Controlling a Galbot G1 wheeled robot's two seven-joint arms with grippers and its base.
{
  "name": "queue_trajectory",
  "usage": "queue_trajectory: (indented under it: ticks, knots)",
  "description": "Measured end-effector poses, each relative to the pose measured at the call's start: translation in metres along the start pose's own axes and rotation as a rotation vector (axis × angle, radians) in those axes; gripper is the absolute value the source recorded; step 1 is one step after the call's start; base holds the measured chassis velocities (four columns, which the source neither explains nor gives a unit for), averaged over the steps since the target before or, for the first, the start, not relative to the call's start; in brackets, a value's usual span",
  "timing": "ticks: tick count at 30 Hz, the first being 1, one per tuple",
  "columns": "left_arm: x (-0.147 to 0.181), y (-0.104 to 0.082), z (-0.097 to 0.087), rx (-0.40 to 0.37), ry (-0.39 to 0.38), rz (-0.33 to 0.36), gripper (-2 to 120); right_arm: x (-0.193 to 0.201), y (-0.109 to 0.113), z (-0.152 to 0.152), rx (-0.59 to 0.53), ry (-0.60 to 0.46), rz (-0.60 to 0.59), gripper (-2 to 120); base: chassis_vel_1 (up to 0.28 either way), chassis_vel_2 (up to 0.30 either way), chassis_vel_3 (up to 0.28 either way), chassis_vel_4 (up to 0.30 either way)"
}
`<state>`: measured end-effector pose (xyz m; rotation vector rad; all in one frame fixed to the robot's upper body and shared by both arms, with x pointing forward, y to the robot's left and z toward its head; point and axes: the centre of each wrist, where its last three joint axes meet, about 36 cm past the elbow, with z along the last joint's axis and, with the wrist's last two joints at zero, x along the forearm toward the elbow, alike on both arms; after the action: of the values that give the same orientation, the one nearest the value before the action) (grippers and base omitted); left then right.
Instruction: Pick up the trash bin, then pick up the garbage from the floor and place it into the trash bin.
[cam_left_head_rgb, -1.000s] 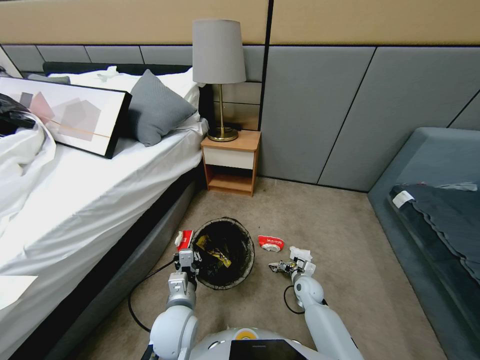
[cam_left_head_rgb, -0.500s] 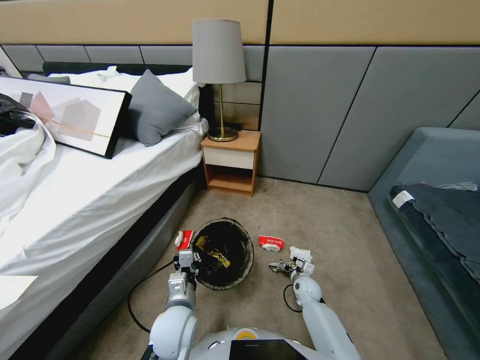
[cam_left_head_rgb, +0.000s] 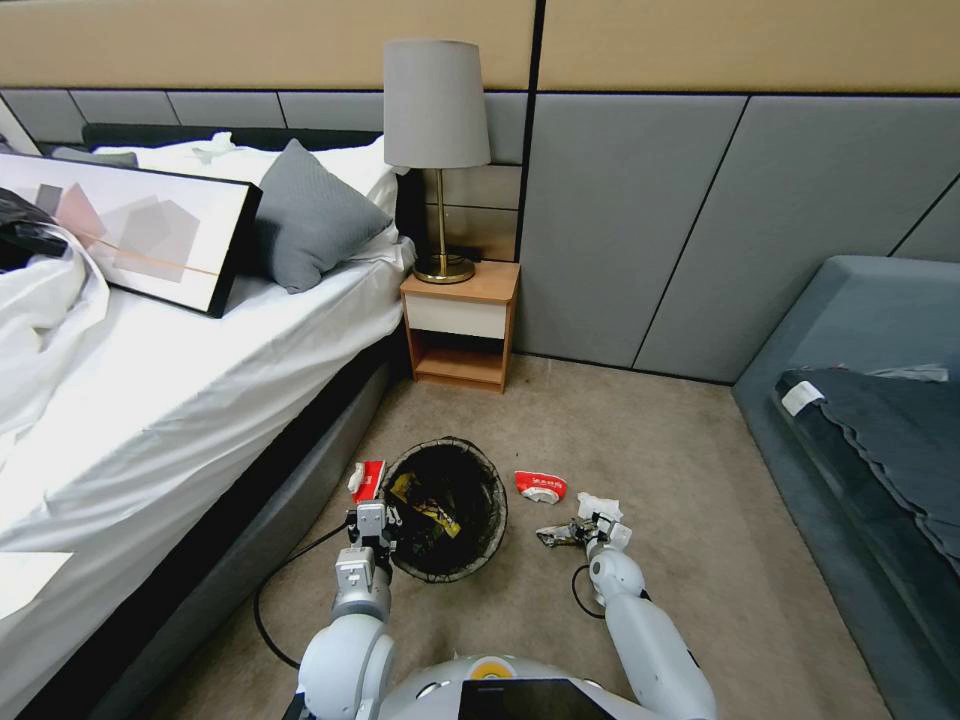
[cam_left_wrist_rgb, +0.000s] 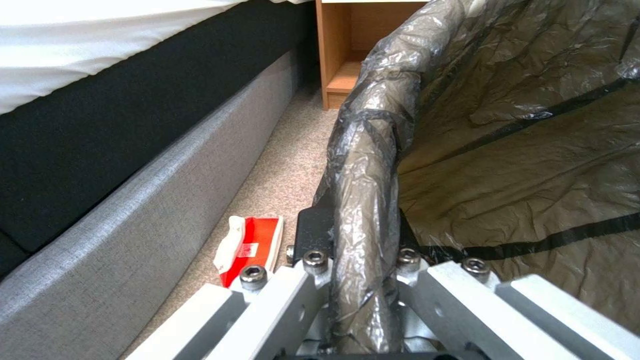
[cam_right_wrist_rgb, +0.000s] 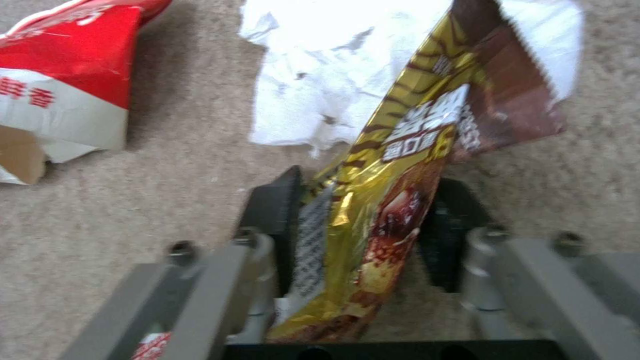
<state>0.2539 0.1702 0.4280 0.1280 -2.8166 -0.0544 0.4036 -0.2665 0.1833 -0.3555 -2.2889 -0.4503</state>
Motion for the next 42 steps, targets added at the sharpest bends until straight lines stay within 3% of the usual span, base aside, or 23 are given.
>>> queue_trajectory:
  ticks: [5,8,21,25,29,31,33,34,37,38,39,41,42]
  knots:
    - [0.000,0.000,0.000,0.001,0.000,0.001,1,0.000,0.000,0.001,0.008,-0.006,-0.002,18,0.000,0.000,0.000,0.000]
    - [-0.001,-0.001,0.001,0.002,0.001,0.003,1,0.000,0.001,0.003,0.013,-0.009,-0.005,3,0.000,0.000,0.000,0.000]
    - [-0.001,-0.001,0.000,0.003,0.001,0.002,1,0.009,0.008,-0.002,0.029,-0.082,-0.026,0,0.000,0.000,0.000,0.000]
    - [-0.002,-0.001,0.001,0.002,0.004,0.003,1,0.028,0.017,-0.011,0.042,-0.185,-0.078,0,0.000,0.000,0.000,0.000]
    - [-0.002,-0.002,0.003,0.003,0.007,0.008,1,0.070,0.037,-0.028,0.083,-0.389,-0.198,0,0.000,0.000,0.000,0.000]
    - [-0.002,-0.002,0.003,0.004,0.009,0.010,1,0.081,0.042,-0.033,0.094,-0.436,-0.228,0,0.000,0.000,0.000,0.000]
    - [-0.002,-0.001,0.004,0.001,0.013,0.014,1,0.126,0.062,-0.053,0.116,-0.594,-0.348,0,0.000,0.000,0.000,0.000]
    - [-0.002,-0.001,0.004,0.001,0.013,0.014,1,0.126,0.062,-0.053,0.116,-0.594,-0.348,0,0.000,0.000,0.000,0.000]
    - [-0.001,-0.001,0.004,0.001,0.014,0.016,1,0.165,0.075,-0.069,0.151,-0.753,-0.488,0,0.000,0.000,0.000,0.000]
    - [0.001,-0.002,0.002,0.004,0.012,0.020,1,0.190,0.083,-0.078,0.170,-0.849,-0.584,0,0.000,0.000,0.000,0.000]
    - [0.001,-0.002,0.002,0.004,0.012,0.020,1,0.190,0.083,-0.078,0.170,-0.849,-0.584,0,0.000,0.000,0.000,0.000]
    - [0.002,-0.003,0.002,0.008,0.013,0.025,1,0.219,0.091,-0.085,0.186,-0.936,-0.707,0,0.000,0.000,0.000,0.000]
    - [0.002,-0.005,0.002,0.011,0.015,0.031,1,0.241,0.095,-0.085,0.206,-0.995,-0.828,0,0.000,0.000,0.000,0.000]
